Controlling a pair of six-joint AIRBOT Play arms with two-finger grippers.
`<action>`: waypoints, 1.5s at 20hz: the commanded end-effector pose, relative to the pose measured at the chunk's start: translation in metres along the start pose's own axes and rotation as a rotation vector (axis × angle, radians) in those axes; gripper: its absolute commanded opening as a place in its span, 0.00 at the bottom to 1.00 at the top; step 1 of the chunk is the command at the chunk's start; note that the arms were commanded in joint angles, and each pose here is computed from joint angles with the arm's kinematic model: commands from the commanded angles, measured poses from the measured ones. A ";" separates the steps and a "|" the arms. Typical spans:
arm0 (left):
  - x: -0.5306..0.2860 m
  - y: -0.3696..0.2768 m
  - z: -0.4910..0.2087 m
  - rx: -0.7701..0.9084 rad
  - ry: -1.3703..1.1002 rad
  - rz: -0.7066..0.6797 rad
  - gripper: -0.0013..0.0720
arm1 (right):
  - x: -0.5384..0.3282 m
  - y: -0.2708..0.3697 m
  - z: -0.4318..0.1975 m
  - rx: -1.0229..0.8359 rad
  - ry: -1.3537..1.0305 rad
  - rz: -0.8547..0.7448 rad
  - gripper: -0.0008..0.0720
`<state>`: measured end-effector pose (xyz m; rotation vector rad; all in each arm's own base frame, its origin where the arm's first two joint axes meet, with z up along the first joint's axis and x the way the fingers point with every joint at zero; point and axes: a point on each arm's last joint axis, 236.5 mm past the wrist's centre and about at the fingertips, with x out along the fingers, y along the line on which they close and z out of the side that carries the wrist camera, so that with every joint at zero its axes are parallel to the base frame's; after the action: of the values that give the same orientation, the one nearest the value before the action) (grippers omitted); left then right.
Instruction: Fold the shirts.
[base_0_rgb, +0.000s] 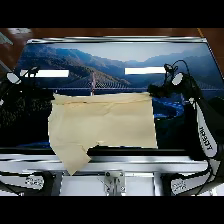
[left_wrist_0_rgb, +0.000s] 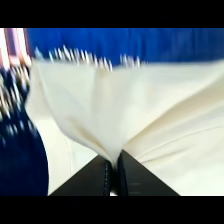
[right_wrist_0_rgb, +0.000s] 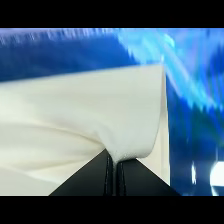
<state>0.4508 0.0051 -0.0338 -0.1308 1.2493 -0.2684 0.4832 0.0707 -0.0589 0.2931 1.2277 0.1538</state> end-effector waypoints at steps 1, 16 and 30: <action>0.005 -0.012 -0.055 -0.059 0.220 -0.037 0.08 | 0.006 -0.010 -0.048 0.057 0.210 -0.036 0.10; -0.068 0.001 -0.169 -0.436 0.304 -0.100 0.85 | -0.135 -0.091 -0.119 -0.083 0.445 -0.241 0.95; 0.015 -0.039 -0.268 -0.625 0.330 -0.232 0.83 | -0.108 -0.061 -0.143 0.181 0.260 0.092 0.95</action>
<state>0.1856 -0.0152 -0.1129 -0.7849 1.6610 -0.0990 0.3053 0.0026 -0.0226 0.4879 1.5169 0.1685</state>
